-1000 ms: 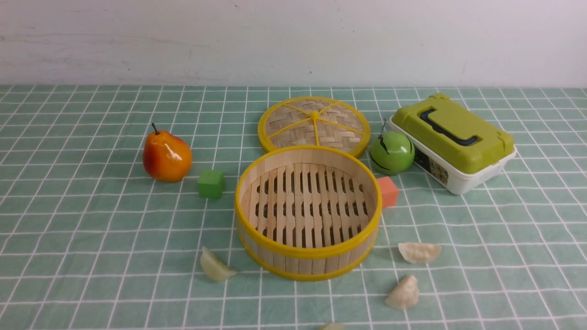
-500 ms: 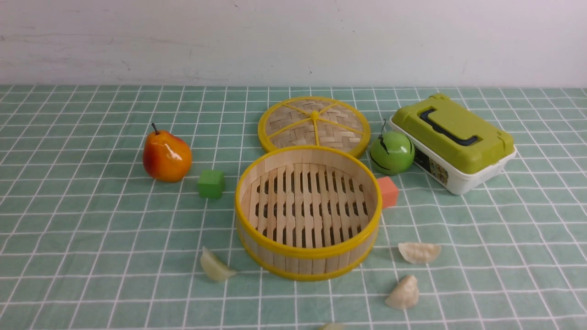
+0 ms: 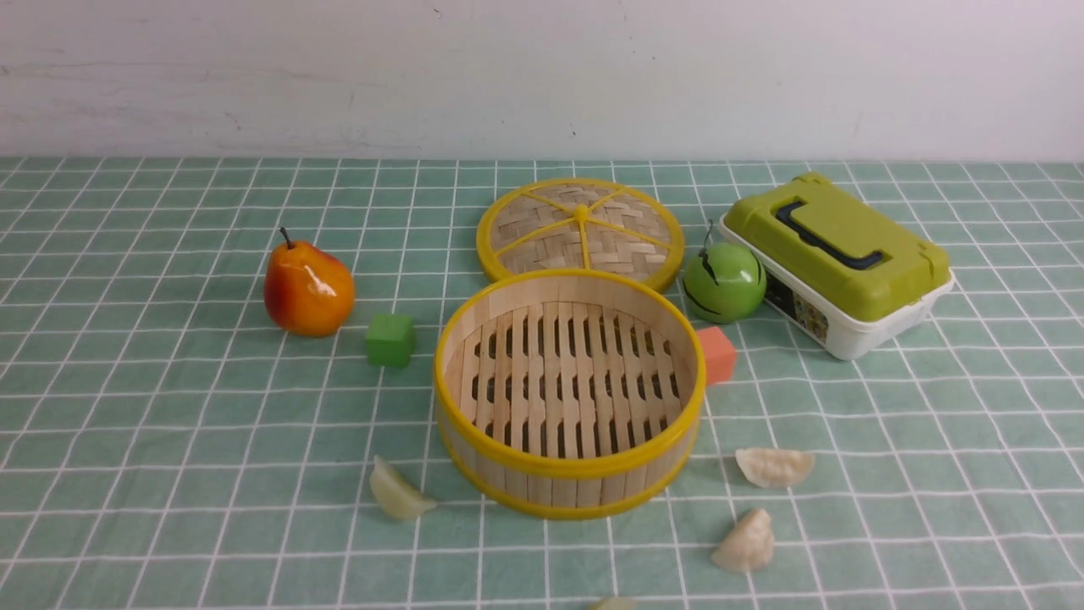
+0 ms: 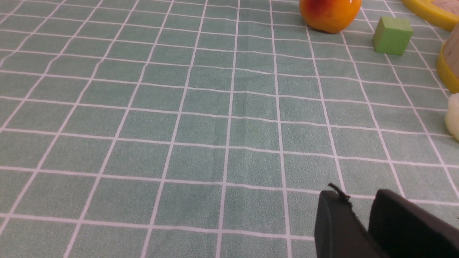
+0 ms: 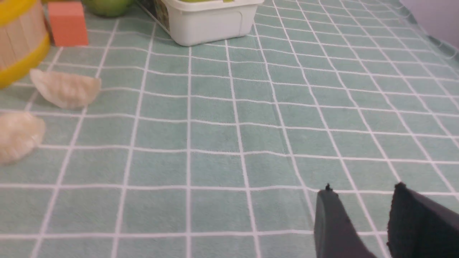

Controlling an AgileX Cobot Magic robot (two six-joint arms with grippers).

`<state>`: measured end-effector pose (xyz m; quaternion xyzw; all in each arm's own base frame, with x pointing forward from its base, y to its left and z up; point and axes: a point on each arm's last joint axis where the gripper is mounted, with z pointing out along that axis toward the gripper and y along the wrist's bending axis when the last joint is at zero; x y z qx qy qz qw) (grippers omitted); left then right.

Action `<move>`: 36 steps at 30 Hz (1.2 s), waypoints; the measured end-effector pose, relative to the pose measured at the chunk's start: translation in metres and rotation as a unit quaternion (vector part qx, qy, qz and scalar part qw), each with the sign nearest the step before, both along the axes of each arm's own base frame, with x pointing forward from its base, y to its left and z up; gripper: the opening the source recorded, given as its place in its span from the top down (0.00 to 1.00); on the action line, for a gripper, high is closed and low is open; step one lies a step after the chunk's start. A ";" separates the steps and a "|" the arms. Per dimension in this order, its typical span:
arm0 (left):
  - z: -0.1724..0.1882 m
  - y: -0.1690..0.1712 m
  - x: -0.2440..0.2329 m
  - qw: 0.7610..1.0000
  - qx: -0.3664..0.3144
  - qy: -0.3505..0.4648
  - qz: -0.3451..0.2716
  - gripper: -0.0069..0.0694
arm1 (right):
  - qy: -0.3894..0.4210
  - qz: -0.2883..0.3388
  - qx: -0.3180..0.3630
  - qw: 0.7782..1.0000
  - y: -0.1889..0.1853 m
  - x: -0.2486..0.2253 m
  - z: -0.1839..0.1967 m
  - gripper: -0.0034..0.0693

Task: Put the dumplings into the steamer on the table with the blue tablecloth.
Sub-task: 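Reach for and grasp a dumpling on the table with the left gripper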

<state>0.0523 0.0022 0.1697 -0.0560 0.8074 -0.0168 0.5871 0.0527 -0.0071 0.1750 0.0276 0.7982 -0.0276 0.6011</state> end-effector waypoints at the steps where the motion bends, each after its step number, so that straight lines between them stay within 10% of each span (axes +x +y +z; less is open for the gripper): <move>1: 0.000 0.000 0.000 1.000 0.000 0.000 0.000 0.72 | -0.002 -0.001 0.019 1.000 0.001 0.000 0.000 0.62; 13: 0.000 0.000 0.000 1.000 0.000 -0.003 0.000 0.72 | -0.012 -0.011 0.111 0.994 0.004 0.001 0.000 0.62; 18: 0.014 -0.004 0.004 0.984 -0.156 -0.086 0.013 0.72 | -0.013 -0.042 0.369 0.928 0.012 0.001 0.001 0.62; 21: 0.026 -0.004 0.005 0.917 -0.372 -0.140 0.041 0.72 | -0.002 -0.064 0.546 0.835 0.018 0.001 0.001 0.62; 25: 0.035 0.001 0.004 0.718 -0.669 -0.173 0.085 0.72 | 0.000 -0.076 0.630 0.773 0.020 0.001 0.003 0.62; 29: 0.037 0.008 0.003 0.607 -0.763 -0.194 0.109 0.71 | -0.010 -0.075 0.607 0.791 0.018 0.001 0.003 0.62; 36: 0.037 0.012 0.003 0.598 -0.764 -0.209 0.124 0.71 | -0.030 -0.051 0.454 0.889 0.013 0.002 0.005 0.63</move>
